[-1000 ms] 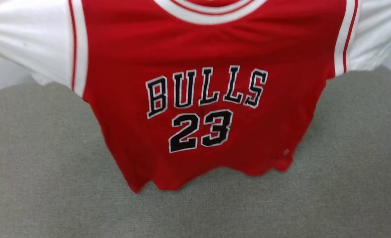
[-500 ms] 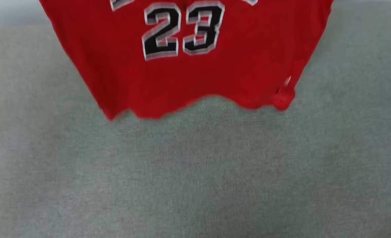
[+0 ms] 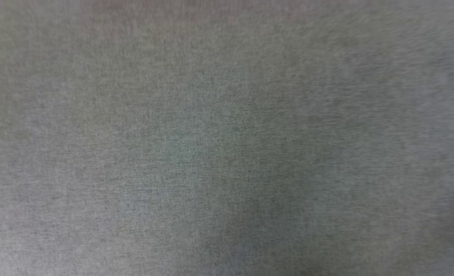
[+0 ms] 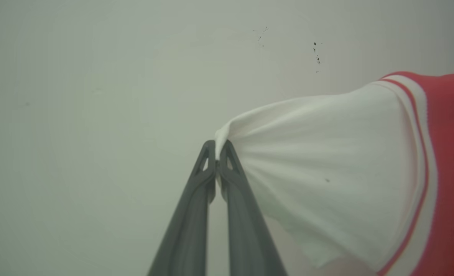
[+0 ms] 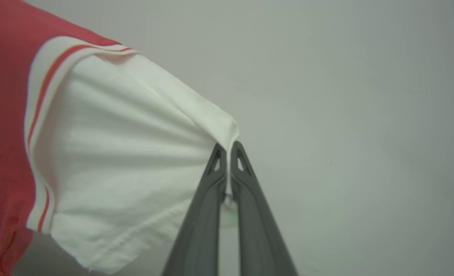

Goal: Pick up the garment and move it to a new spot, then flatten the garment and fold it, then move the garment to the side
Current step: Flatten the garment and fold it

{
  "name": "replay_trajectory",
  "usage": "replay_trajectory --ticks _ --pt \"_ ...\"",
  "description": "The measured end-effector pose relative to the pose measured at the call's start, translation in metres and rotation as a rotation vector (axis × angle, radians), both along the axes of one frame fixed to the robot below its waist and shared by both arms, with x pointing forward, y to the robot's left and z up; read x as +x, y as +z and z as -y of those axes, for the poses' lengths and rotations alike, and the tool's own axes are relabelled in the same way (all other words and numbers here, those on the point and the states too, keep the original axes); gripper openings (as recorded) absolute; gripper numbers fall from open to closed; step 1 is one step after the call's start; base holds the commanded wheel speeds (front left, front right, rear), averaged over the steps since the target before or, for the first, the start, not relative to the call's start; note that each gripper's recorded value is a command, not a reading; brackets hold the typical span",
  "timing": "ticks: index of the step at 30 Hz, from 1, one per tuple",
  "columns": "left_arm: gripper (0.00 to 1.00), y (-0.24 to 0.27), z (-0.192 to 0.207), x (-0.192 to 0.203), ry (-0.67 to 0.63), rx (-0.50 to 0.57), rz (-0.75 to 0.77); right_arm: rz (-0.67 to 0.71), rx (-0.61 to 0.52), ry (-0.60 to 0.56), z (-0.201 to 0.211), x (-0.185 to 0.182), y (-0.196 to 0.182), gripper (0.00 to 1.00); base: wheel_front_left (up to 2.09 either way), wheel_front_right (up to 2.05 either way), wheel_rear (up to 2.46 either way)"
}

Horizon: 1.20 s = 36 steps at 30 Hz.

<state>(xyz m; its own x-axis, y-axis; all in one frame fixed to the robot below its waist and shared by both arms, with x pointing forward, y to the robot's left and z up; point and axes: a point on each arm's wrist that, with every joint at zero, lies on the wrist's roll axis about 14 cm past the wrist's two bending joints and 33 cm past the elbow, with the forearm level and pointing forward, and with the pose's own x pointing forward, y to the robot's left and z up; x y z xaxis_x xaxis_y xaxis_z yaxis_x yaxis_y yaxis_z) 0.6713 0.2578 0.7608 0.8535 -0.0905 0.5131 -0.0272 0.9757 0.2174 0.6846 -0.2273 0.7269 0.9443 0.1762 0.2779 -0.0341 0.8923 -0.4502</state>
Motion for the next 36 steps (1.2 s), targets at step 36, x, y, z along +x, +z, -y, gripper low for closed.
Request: replay_trajectory --ticks 36 --pt "0.00 -0.316 0.036 -0.207 -0.107 -0.085 -0.771 -0.568 0.210 0.045 0.008 -0.173 -0.257 0.00 0.00 0.00 0.00"
